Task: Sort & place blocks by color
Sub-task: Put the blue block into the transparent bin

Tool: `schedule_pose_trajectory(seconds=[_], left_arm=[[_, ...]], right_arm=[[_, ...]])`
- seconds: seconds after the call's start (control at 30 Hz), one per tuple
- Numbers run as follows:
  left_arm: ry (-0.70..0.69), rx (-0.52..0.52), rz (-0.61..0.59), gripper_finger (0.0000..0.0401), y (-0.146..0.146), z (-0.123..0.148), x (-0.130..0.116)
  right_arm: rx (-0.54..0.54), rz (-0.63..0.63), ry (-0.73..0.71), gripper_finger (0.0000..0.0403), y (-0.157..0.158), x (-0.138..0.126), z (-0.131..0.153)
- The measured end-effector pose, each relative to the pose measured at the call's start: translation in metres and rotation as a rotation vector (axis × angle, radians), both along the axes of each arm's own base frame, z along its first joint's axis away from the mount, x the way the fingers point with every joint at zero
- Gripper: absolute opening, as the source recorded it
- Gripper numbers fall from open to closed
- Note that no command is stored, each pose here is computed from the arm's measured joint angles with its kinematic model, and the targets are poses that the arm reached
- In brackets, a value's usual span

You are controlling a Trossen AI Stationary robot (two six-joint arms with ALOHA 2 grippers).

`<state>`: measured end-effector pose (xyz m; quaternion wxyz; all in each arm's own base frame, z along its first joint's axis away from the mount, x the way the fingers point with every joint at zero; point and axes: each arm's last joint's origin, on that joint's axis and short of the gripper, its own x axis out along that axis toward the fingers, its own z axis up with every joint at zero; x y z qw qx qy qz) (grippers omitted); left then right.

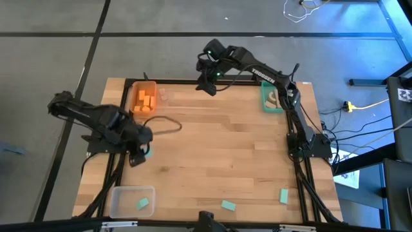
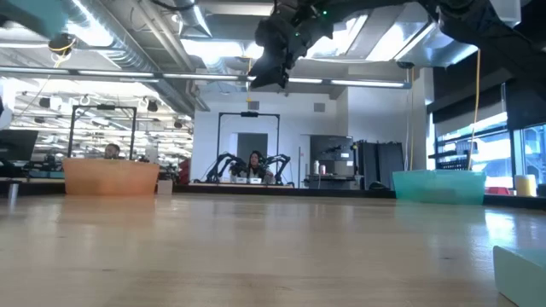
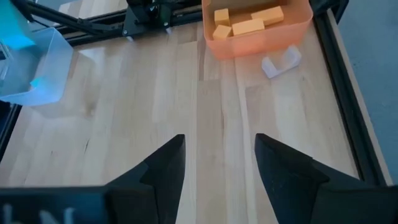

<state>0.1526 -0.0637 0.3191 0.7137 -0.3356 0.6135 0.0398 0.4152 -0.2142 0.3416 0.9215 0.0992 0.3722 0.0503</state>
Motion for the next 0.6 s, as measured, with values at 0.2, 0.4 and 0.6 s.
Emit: schedule_pose_trajectory(seconds=[0.2,0.4,0.6], left_arm=[[0.153,-0.053,0.086,0.0127,-0.036,-0.006,-0.011],[0.234,-0.097,0.135,0.0127,-0.076,-0.018,-0.013],[0.295,-0.126,0.173,0.0127,-0.118,-0.035,-0.009]], right_arm=[[-0.014,0.017,0.009,0.0193,0.002,-0.004,0.003],[-0.03,0.035,0.008,0.0193,0.002,-0.004,0.003],[-0.05,0.137,0.014,0.0193,0.005,-0.007,0.0]])
